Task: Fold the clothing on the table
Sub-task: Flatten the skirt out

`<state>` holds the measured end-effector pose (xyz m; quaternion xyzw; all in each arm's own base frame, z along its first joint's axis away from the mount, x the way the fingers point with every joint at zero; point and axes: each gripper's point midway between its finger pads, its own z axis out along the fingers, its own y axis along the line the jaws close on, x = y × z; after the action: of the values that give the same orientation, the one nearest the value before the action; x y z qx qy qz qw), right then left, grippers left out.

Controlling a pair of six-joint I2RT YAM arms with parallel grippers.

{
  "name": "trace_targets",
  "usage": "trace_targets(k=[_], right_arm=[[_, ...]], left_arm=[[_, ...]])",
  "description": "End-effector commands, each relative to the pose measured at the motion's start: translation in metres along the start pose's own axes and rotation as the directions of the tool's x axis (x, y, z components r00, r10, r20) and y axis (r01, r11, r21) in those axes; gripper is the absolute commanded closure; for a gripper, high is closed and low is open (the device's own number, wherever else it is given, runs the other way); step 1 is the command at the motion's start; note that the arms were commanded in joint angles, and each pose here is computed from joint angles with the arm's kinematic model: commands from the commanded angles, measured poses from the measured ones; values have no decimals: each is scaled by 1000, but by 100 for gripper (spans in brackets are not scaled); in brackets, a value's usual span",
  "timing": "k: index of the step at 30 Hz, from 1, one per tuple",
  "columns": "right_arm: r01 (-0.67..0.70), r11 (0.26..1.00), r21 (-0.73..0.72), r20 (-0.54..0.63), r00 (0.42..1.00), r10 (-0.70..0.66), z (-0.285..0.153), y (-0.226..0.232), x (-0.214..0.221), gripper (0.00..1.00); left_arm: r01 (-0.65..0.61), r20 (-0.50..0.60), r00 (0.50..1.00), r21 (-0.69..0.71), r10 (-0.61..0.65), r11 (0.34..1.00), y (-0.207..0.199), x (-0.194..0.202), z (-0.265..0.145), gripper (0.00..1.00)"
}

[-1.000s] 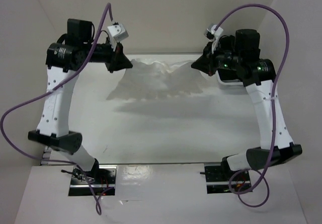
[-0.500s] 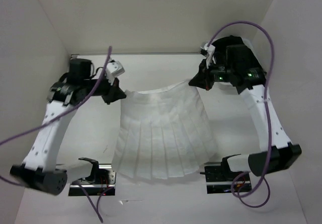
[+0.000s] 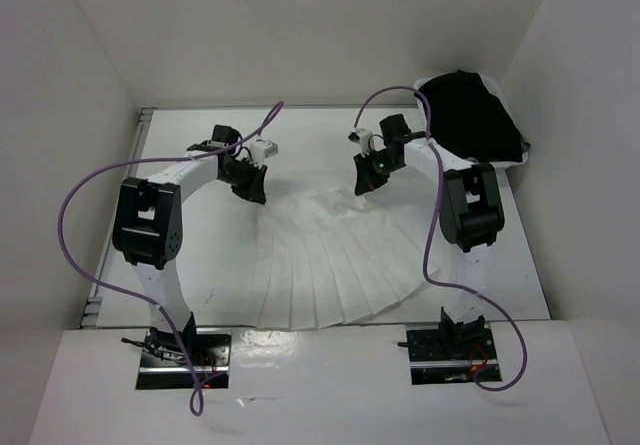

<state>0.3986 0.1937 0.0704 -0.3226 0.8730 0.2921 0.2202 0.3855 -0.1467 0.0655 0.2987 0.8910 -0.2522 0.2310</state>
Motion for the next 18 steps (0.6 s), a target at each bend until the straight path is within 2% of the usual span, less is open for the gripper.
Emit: trace_targets(k=[1, 11, 15, 16, 17, 18], right_arm=[[65, 992, 105, 103, 992, -76, 6, -30, -46, 100], [26, 948, 316, 202, 975, -94, 1, -81, -104, 100], [9, 937, 348, 199, 976, -84, 5, -92, -106, 100], [10, 931, 365, 206, 974, -91, 1, -94, -111, 100], [-11, 922, 386, 207, 975, -75, 0, -98, -110, 93], [-26, 917, 398, 212, 975, -65, 0, -101, -111, 78]], left_arm=[[-38, 74, 996, -93, 45, 995, 31, -28, 5, 100], [-42, 120, 990, -258, 75, 965, 88, -76, 12, 100], [-34, 160, 984, -292, 84, 956, 98, -98, 7, 99], [-35, 162, 983, -293, 86, 955, 100, -98, 11, 96], [-27, 170, 982, -309, 83, 951, 102, -102, 7, 85], [-39, 183, 978, -323, 103, 945, 101, -112, 6, 65]])
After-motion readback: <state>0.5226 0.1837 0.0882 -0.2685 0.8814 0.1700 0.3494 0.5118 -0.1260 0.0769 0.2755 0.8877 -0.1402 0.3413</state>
